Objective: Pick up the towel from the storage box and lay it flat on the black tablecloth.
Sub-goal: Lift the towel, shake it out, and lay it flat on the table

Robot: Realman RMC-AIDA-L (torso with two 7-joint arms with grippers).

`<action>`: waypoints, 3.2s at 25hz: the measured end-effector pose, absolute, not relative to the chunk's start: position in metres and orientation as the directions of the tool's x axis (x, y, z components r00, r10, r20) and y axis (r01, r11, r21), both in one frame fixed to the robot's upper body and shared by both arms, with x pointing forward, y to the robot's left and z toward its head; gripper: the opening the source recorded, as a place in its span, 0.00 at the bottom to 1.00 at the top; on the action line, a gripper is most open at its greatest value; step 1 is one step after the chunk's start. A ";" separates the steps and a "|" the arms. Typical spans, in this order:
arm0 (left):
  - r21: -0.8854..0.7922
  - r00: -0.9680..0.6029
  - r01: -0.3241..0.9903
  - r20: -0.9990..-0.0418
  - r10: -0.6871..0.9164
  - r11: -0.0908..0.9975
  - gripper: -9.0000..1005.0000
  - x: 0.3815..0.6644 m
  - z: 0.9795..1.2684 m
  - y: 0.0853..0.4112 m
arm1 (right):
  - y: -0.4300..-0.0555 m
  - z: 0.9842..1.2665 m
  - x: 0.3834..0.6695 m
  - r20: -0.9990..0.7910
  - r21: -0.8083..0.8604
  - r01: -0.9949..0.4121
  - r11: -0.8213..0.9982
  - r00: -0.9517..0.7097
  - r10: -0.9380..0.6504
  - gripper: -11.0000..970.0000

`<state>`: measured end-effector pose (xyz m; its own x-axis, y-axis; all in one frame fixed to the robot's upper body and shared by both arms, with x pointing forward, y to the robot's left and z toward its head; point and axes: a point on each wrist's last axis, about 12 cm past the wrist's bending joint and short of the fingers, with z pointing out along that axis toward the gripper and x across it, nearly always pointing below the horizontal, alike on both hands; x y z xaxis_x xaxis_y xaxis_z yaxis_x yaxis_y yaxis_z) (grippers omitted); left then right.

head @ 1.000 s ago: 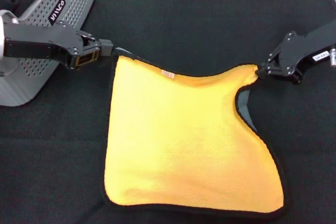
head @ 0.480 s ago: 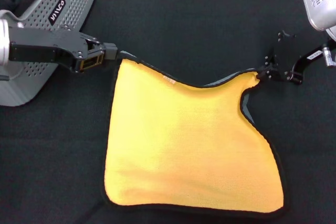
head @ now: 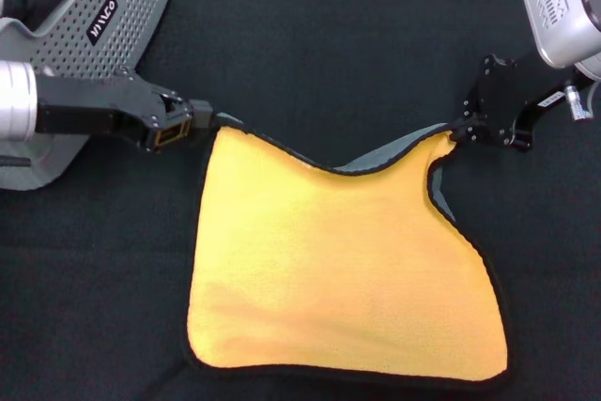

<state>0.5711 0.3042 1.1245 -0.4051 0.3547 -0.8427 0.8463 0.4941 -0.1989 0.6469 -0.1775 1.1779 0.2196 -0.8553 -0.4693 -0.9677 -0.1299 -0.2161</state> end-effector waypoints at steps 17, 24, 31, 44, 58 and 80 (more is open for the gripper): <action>-0.053 -0.337 0.857 -0.810 0.480 0.512 0.03 0.570 1.142 0.281 | -0.176 1.178 0.646 -0.481 -0.209 -0.970 -0.125 0.213 -0.850 0.02; 0.089 -0.302 0.859 -0.706 0.640 0.504 0.03 0.575 1.154 0.260 | -0.177 1.180 0.646 -0.480 -0.216 -0.969 -0.122 0.214 -0.851 0.02; 0.197 -0.285 0.849 -0.612 0.738 0.491 0.03 0.581 1.162 0.248 | -0.179 1.182 0.649 -0.476 -0.230 -0.967 -0.110 0.211 -0.854 0.02; 0.288 -0.261 0.846 -0.511 0.819 0.449 0.03 0.583 1.169 0.222 | -0.176 1.185 0.657 -0.470 -0.273 -0.958 -0.092 0.216 -0.856 0.02; 0.316 -0.260 0.839 -0.483 0.836 0.443 0.03 0.595 1.172 0.213 | -0.168 1.180 0.663 -0.421 -0.305 -0.947 -0.105 0.233 -0.877 0.02; 0.320 -0.264 0.845 -0.446 0.855 0.428 0.03 0.613 1.168 0.203 | -0.170 1.184 0.671 -0.401 -0.359 -0.928 -0.097 0.247 -0.882 0.02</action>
